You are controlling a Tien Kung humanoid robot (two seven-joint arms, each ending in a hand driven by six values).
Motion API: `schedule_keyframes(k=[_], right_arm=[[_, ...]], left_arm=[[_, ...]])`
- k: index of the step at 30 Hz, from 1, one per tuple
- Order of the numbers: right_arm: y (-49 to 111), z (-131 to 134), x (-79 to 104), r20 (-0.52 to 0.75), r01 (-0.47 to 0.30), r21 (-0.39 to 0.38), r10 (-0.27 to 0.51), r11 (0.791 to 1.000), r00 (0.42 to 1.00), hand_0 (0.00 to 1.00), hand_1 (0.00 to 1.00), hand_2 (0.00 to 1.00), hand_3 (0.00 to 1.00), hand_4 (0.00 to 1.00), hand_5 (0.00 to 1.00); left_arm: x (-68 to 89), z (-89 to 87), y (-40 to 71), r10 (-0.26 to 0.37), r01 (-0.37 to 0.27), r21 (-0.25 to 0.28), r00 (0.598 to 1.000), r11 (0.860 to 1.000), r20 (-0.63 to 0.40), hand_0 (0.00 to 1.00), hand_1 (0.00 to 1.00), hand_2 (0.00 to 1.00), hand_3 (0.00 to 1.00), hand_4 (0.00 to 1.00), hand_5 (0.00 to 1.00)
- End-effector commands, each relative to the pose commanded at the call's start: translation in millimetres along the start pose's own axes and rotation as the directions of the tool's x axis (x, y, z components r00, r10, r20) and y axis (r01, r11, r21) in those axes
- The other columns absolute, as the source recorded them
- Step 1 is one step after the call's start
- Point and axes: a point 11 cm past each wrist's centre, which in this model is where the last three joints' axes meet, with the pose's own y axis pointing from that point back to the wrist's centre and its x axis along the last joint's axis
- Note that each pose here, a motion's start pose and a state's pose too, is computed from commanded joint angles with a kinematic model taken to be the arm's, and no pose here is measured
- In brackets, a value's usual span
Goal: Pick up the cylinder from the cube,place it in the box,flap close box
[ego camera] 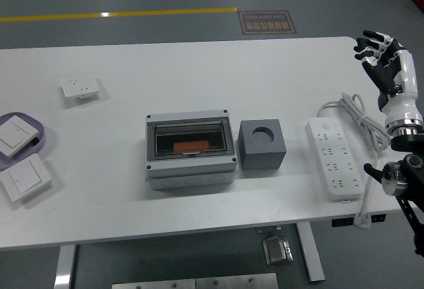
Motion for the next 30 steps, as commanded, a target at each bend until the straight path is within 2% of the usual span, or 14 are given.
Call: schedule_keyframes(k=[9,10,15,16,30], right_arm=[[-0.4,-3.2,4.6,0.009,-0.025,0.021,0.025,0.999,1.0,0.664,0.627,0.656,0.654,0.779,0.342],[-0.5,-3.4,4.7,0.008,-0.025,0.021,0.025,0.999,1.0,0.663,0.628,0.662,0.683,0.781,0.336],[-1.2,-4.9,6.2,0.007,-0.033,0.029,0.033,0.999,0.999,0.663,0.628,0.662,0.683,0.781,0.336],[-1.4,-5.2,6.5,0.007,-0.034,0.03,0.034,0.999,0.999,0.668,0.636,0.672,0.728,0.784,0.312],[-0.8,-0.3,4.9,0.054,-0.033,0.019,0.032,0.999,0.998,0.672,0.638,0.671,0.735,0.783,0.31]], left_arm=[[-0.5,3.9,0.2,0.001,-0.001,-0.007,1.0,1.0,-0.005,0.636,0.625,0.569,0.648,0.714,0.295],[-0.3,4.2,0.2,0.002,-0.002,-0.008,1.0,1.0,-0.005,0.636,0.625,0.569,0.647,0.714,0.296],[-0.4,5.6,0.3,0.002,-0.002,-0.009,1.0,1.0,-0.001,0.636,0.625,0.569,0.647,0.714,0.296],[-0.6,5.8,0.3,0.002,-0.002,-0.009,1.0,1.0,-0.001,0.636,0.626,0.569,0.653,0.714,0.296],[-2.8,6.7,0.4,-0.005,0.005,-0.009,1.0,1.0,0.001,0.636,0.625,0.568,0.652,0.714,0.296]])
